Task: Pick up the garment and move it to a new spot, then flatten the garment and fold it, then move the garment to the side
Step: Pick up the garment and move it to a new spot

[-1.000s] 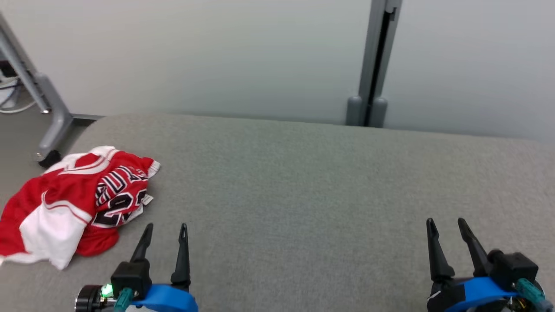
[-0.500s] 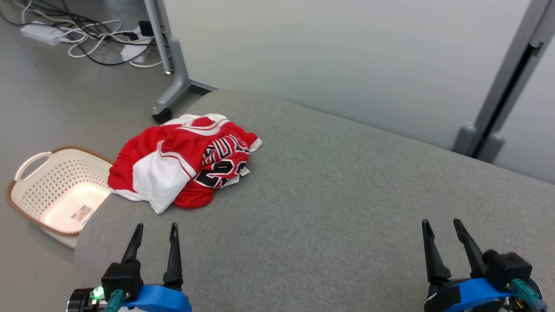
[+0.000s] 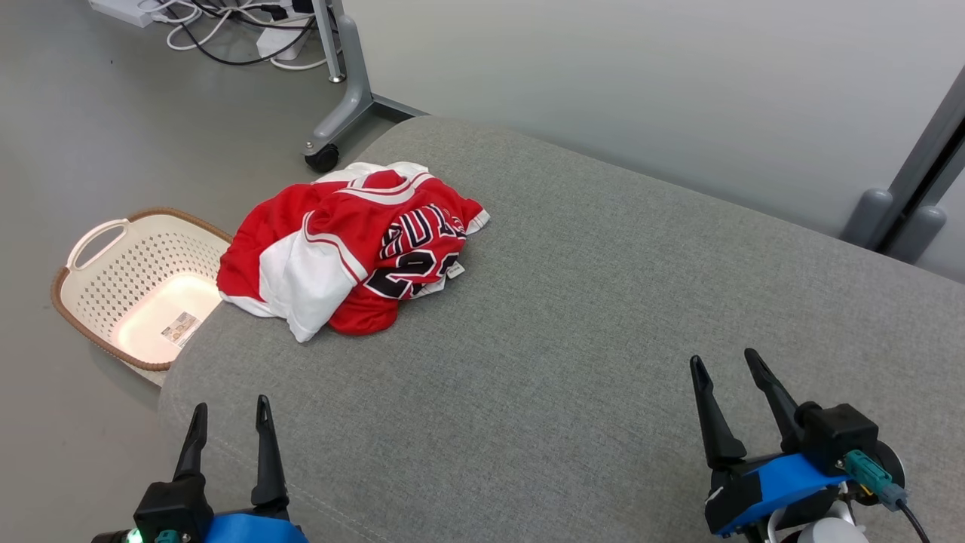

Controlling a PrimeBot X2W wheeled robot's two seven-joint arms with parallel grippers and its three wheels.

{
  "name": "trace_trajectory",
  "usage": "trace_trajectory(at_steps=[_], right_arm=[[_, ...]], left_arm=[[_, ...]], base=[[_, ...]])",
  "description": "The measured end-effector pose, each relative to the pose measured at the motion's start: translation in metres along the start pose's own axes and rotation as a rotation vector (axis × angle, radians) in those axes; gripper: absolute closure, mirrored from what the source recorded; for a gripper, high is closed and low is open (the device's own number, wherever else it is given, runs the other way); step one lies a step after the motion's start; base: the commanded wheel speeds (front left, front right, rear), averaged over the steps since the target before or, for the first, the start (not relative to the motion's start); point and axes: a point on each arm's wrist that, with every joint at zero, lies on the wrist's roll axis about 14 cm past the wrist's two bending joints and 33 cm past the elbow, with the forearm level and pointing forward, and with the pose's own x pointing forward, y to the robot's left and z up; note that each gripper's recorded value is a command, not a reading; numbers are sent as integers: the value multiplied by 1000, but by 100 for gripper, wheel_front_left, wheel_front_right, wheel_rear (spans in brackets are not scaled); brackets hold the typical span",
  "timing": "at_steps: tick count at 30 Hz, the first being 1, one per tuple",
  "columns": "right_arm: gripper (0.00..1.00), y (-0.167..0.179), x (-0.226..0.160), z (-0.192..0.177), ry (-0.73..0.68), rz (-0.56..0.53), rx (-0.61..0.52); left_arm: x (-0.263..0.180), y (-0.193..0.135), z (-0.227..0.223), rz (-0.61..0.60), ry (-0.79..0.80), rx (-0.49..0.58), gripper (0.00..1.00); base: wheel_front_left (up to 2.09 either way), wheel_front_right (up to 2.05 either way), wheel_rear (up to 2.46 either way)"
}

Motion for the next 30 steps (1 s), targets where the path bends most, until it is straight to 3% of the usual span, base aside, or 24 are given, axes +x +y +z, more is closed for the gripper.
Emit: trace_trajectory(at_steps=[7, 13, 18, 24, 30], right_arm=[[0, -5, -2, -1, -2, -19, 10], [0, -18, -4, 0, -11, -54, 14], [0, -32, -12, -8, 4, -92, 16], [0, -67, -22, -27, 55, -174, 18], [0, -108, -35, -45, 109, -276, -1]], left_arm=[[7, 1, 16, 1, -50, -38, 0], [51, 9, 96, -37, -170, -60, 0], [96, 7, 125, -98, -95, -51, 0], [165, -22, 100, -154, 103, -80, 0], [211, -38, 39, -152, 343, -29, 0]], base=[[0, 0, 0], [0, 0, 0], [0, 0, 0], [0, 0, 0], [0, 0, 0]])
